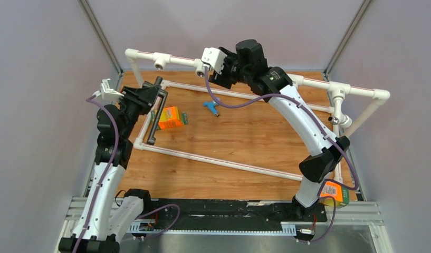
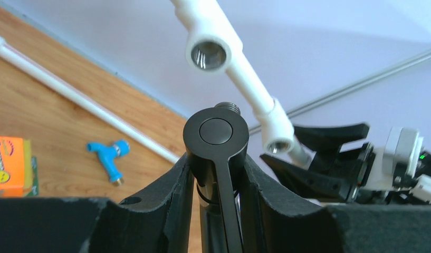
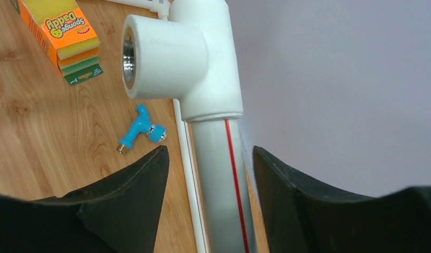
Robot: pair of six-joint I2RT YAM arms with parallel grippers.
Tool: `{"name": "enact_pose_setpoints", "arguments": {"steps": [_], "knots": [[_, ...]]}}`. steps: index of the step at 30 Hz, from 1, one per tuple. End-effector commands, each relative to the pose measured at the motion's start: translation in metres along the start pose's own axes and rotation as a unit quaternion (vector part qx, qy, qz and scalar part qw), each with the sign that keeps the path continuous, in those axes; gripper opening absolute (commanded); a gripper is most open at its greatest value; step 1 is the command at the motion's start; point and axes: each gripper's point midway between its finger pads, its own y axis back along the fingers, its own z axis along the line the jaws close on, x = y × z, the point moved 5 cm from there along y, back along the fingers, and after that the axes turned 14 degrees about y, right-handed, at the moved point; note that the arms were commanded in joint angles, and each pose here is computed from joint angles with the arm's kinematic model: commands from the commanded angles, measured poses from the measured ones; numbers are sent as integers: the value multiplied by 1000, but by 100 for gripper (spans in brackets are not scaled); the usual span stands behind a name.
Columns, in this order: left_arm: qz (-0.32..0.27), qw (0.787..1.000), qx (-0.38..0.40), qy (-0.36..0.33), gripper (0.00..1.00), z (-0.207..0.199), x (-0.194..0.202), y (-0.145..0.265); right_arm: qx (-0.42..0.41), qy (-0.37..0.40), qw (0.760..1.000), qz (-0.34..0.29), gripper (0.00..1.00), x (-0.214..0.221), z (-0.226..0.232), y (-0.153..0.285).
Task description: Install the water faucets
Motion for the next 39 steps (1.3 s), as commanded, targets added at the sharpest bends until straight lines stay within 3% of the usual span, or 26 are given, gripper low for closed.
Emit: {"name": "enact_pose_setpoints", "arguments": {"steps": [1, 4, 9, 16, 39], "knots": [[-4, 987, 146, 61, 0, -47, -19, 1, 9, 10, 1000, -9, 55, -4, -11, 5], [9, 985, 155, 78, 0, -45, -17, -6, 9, 4, 1000, -9, 31, -4, -9, 5], [-17, 985, 143, 97, 0, -44, -25, -13, 14, -3, 1000, 1, 1, 1, -8, 2], [-51, 991, 68, 106, 0, -30, -34, -15, 17, -1, 1000, 12, 0, 8, -3, -2], [-28, 992, 65, 105, 0, -33, -44, -33, 11, 0, 1000, 5, 0, 11, 6, -3]]}}
